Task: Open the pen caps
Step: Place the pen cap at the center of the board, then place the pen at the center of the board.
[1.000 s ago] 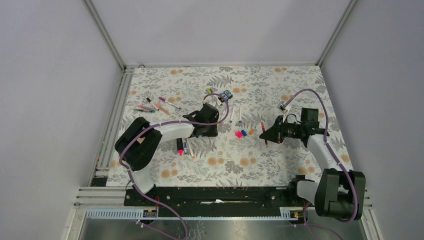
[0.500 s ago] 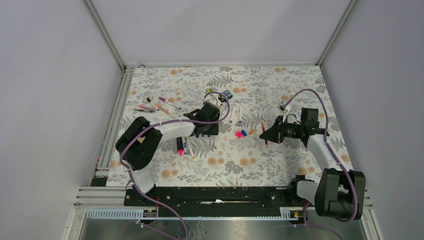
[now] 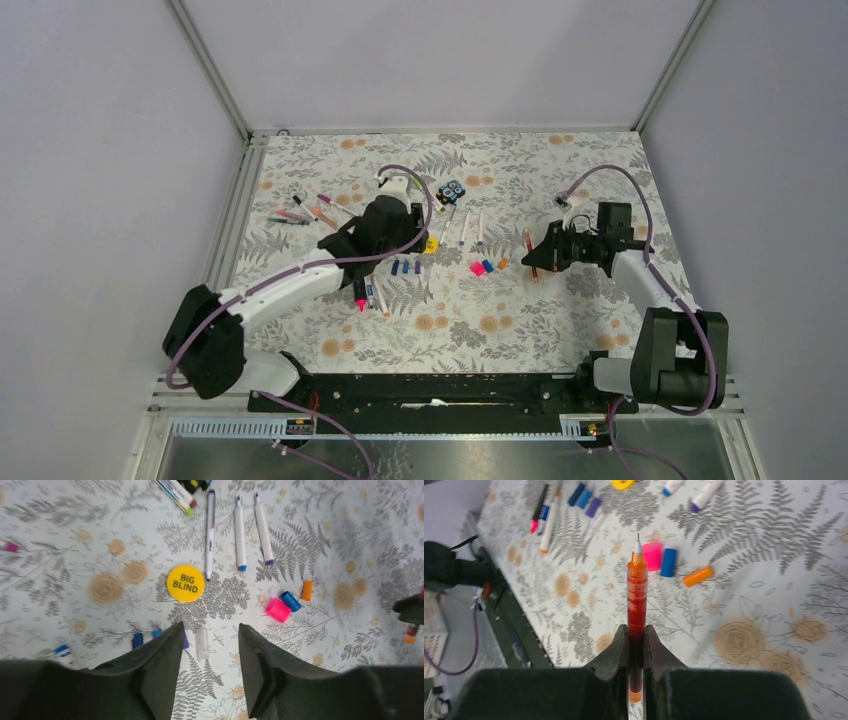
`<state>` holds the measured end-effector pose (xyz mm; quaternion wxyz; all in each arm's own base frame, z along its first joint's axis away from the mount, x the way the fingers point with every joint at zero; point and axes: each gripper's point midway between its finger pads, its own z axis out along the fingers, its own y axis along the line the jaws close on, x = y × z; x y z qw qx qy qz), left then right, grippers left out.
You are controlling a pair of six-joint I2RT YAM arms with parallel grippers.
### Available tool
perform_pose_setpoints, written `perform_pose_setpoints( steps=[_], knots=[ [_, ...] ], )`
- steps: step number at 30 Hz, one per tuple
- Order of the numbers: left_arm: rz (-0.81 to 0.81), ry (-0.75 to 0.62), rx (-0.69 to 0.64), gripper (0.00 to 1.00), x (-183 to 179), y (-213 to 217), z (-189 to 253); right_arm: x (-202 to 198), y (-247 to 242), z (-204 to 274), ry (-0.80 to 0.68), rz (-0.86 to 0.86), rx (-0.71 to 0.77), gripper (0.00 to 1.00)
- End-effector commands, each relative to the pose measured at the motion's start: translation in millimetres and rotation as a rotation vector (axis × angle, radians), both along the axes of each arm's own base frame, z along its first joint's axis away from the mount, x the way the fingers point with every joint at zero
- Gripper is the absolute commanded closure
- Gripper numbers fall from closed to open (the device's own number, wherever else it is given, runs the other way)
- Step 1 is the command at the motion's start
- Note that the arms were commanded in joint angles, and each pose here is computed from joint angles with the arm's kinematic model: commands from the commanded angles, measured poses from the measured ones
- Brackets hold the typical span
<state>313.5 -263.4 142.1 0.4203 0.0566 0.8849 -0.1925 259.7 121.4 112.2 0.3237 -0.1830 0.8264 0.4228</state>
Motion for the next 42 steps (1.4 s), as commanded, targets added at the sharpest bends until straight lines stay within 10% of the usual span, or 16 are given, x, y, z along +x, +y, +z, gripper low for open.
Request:
perform_pose_setpoints(
  steps=[1,7,29,42],
  knots=[
    [0.065,-0.188,0.026,0.46,5,30,42,40,-11,0,-0.01,-0.143,-0.154,1.0],
    [0.146,-0.308,0.032,0.02,-6,69,59,68,17,0,0.046,-0.222,-0.187,1.0],
    [0.181,-0.218,-0.076,0.01,-20,89,24,151,41,-76,0.318,-0.429,-0.401,0.98],
    [0.143,-0.2,-0.182,0.01,-20,71,31,151,40,-86,0.333,-0.435,-0.439,0.71]
  ],
)
